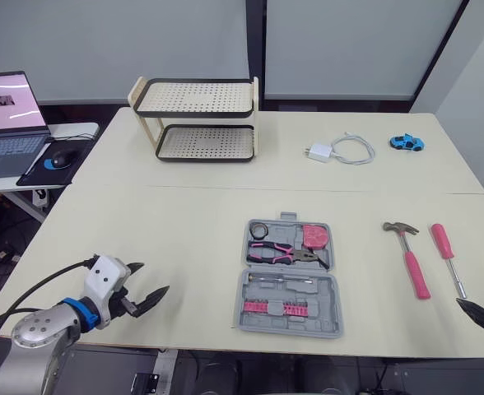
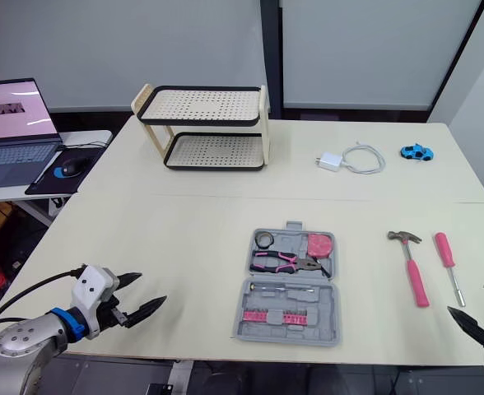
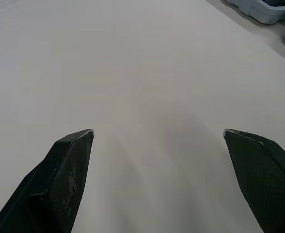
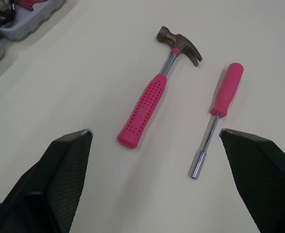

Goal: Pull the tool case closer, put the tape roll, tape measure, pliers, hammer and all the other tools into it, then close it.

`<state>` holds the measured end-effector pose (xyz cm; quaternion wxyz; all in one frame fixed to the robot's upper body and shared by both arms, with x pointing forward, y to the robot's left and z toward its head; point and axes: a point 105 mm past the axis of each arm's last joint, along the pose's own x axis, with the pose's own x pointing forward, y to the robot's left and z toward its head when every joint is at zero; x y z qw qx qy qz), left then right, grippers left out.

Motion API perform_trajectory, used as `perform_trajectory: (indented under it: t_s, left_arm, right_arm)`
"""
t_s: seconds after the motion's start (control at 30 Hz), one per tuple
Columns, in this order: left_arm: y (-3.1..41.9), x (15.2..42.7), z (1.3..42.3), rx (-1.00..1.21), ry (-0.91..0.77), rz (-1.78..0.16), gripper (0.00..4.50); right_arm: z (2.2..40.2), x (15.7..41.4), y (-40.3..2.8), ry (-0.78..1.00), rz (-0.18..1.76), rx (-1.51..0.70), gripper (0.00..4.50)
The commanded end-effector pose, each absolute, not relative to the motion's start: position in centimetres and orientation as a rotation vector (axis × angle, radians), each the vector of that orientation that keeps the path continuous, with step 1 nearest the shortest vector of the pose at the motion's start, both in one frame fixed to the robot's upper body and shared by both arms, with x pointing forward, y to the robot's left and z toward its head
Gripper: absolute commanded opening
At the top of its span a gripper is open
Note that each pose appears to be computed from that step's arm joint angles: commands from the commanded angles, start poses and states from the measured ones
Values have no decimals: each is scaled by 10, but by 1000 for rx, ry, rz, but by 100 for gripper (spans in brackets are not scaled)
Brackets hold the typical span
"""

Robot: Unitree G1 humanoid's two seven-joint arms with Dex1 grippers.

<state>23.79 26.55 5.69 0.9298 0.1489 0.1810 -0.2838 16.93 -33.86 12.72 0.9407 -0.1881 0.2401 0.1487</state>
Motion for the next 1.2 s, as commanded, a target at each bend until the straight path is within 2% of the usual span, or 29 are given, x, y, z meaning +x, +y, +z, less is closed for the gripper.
perform_trajectory:
  t_s: [0.03, 0.53, 0.8, 1.2]
  left_arm:
    - [262, 246, 81, 339, 289, -589, 447]
    - [220, 268, 111, 312, 168, -713, 447]
    - [195, 271, 123, 307, 127, -805, 447]
    - [132, 278, 158, 322, 56, -1096, 447]
  right_arm:
    - [138, 178, -330, 455, 347, -398, 450]
    - [142, 220, -304, 420, 431, -389, 450]
    - [132, 242, -298, 458, 382, -354, 450]
    - [111, 282, -295, 489, 238, -281, 450]
